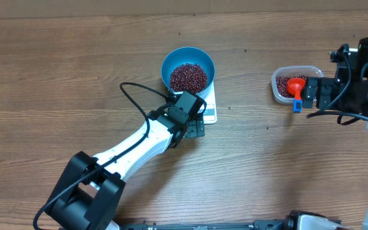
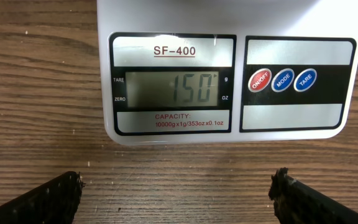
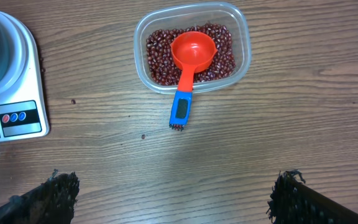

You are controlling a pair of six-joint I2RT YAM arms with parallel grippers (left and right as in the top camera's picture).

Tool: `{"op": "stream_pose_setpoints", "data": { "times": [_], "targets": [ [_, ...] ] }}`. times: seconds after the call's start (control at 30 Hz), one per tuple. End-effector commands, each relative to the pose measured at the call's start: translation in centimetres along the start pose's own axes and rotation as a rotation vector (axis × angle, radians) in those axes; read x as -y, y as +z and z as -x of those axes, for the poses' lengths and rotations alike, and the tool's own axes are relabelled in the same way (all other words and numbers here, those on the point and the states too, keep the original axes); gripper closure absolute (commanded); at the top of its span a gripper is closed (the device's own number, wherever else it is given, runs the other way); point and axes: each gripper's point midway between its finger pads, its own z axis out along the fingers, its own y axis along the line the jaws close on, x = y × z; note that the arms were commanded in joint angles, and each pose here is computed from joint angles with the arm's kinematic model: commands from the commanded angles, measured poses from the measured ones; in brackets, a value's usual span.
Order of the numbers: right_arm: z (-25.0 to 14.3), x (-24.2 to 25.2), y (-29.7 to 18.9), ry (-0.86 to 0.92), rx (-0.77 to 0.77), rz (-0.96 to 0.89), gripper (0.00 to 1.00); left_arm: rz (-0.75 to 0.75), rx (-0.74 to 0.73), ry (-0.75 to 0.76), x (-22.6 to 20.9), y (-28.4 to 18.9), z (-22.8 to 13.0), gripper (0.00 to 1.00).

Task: Scoop item into bowl and weigh 150g on scale

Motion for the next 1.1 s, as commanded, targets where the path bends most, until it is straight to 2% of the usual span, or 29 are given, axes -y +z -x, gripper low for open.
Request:
{"op": "stream_pose_setpoints", "data": {
  "times": [0.0, 0.2, 0.4, 0.77, 1.07],
  "targets": [
    [0.6, -0.3, -0.5, -0.006, 0.024, 0.009, 0.00, -0.003, 0.015, 0.001, 0.2, -0.3, 0.2, 0.01],
    [0.6, -0.3, -0.5, -0.006, 0.024, 0.009, 0.00, -0.037, 0.018, 0.052, 0.7, -1.2, 0.4, 0.01],
    [0.6, -0.3, -0.5, -0.006, 0.024, 0.009, 0.00, -0.072, 0.090, 0.094, 0.2, -5.2, 2.0, 0.00],
    [0.6, -0.3, -0.5, -0.006, 0.024, 0.009, 0.00, -0.050, 0.239, 0.026, -6.8, -15.1, 4.0, 0.01],
    [0.6, -0.3, -0.5, -0.006, 0.024, 0.009, 0.00, -0.018, 0.340, -0.032, -12.2, -21.7, 1.7, 0.01]
  ]
}}
